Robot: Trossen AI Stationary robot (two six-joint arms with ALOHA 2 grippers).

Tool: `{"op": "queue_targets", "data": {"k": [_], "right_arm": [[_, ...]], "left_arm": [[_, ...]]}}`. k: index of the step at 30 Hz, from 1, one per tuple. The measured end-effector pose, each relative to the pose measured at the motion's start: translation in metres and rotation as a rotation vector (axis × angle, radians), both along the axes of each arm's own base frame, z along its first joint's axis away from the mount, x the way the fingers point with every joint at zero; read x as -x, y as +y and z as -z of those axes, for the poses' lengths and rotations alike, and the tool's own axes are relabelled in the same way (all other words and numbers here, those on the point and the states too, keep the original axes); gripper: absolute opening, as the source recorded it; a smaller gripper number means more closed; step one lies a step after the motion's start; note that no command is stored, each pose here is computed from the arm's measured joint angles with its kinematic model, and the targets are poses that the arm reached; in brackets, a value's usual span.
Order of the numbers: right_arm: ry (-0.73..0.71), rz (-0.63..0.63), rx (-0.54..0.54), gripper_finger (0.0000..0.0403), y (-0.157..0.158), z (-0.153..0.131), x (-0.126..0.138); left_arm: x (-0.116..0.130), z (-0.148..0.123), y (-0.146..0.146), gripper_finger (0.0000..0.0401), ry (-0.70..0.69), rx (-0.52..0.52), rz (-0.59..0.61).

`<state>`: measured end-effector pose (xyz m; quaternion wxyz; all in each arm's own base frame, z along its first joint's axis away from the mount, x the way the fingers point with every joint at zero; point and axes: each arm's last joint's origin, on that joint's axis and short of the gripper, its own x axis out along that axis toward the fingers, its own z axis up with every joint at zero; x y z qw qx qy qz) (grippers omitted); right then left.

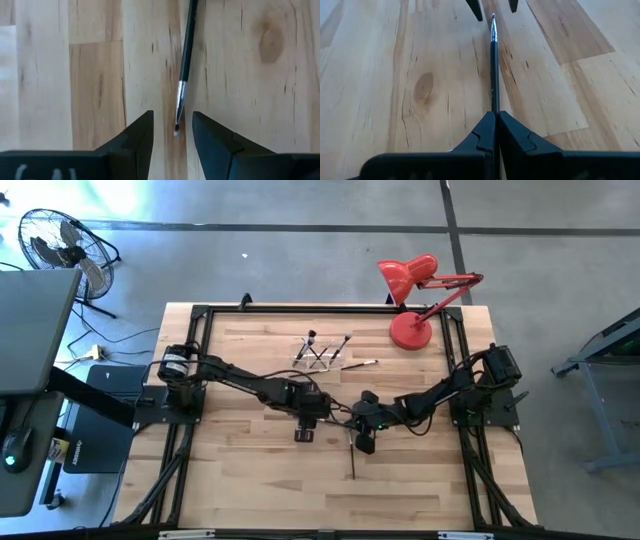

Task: Put items in baskets/containers
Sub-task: Put the black eyeshadow brush into the transparent organizer

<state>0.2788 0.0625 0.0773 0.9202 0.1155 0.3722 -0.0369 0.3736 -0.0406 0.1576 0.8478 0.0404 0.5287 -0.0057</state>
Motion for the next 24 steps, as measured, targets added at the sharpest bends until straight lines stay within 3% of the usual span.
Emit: {"op": "queue_targets", "data": {"k": [12, 15, 20, 24], "right_arm": [[-0.009, -0.036, -0.031, 0.0011, 0.001, -0.004, 0.000], [-0.011, -0.044, -0.032, 0.0011, 0.001, -0.007, 0.000], [-0.014, -0.055, -0.026, 0.0011, 0.001, -0.009, 0.000], [-0.014, -0.052, -0.023, 0.0012, 0.001, -0.010, 0.001]], "left_arm": [[-0.003, 0.039, -0.008, 0.0127, 0.093, 0.043, -0.026], [-0.001, 0.041, -0.008, 0.0103, 0.120, 0.054, -0.045], [0.001, 0.042, -0.008, 0.0020, 0.143, 0.049, -0.053], [0.000, 0.041, -0.007, 0.0012, 0.145, 0.043, -0.065]]}}
